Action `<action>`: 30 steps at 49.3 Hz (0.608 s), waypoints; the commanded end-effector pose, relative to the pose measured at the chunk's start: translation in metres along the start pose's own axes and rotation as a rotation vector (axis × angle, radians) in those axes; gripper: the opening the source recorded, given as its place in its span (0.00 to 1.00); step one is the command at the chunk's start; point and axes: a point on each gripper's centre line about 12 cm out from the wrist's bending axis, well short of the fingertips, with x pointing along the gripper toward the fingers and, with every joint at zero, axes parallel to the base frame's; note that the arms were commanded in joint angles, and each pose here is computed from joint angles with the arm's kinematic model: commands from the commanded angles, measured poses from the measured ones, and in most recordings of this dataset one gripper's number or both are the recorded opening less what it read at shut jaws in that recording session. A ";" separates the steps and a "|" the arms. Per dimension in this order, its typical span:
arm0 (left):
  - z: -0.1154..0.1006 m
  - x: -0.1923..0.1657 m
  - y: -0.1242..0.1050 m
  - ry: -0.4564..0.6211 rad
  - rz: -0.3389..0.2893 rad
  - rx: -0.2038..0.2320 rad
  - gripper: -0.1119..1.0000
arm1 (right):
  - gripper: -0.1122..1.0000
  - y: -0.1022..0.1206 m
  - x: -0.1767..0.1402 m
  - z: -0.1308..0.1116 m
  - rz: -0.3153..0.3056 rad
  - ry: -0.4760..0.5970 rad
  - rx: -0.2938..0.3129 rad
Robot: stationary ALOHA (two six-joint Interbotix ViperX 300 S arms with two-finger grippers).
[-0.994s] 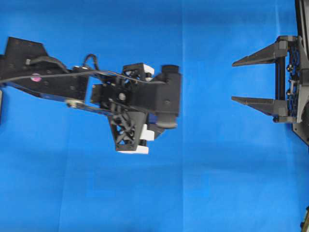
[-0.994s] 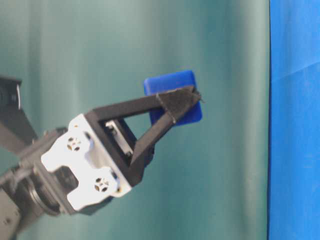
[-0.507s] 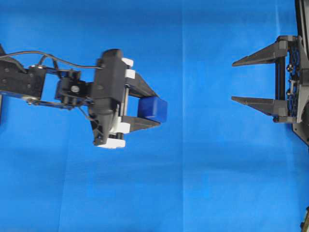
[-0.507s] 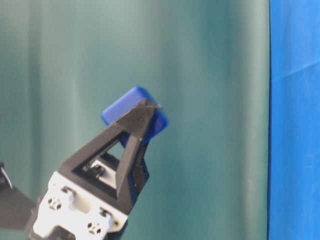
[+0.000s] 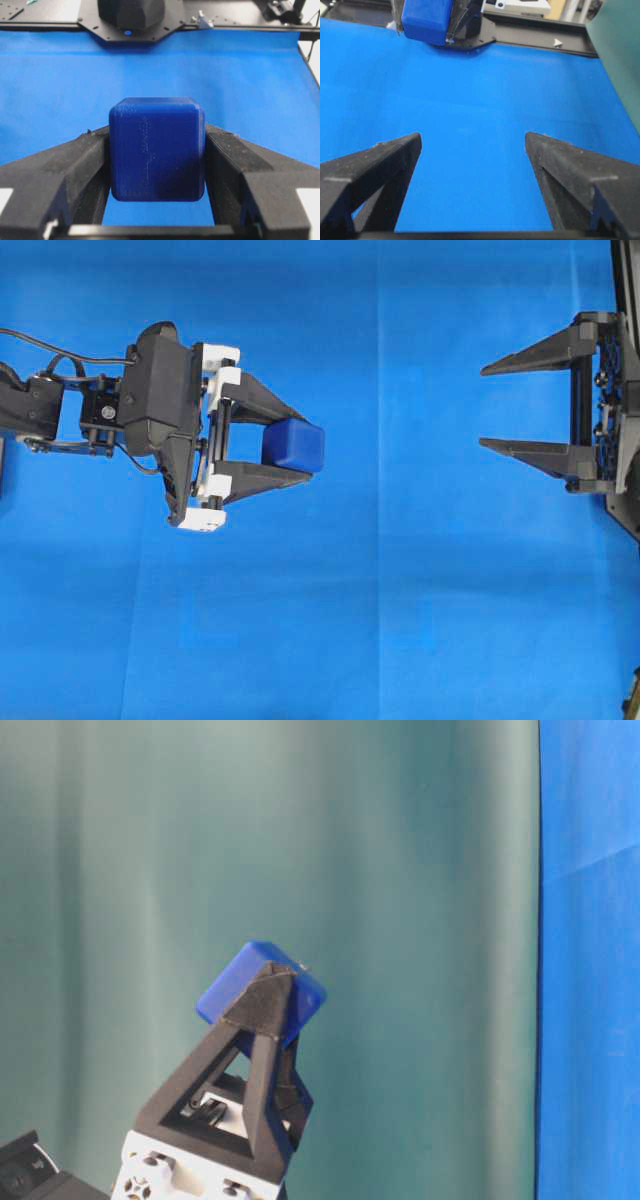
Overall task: Handover the blue block to the right arm after grasping it with the left arm, then place it in the designated position.
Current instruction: 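Lift the blue cube with the left gripper toward the center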
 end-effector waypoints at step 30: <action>0.015 -0.005 0.003 -0.049 0.008 -0.004 0.51 | 0.96 0.005 0.003 0.019 0.038 -0.050 -0.333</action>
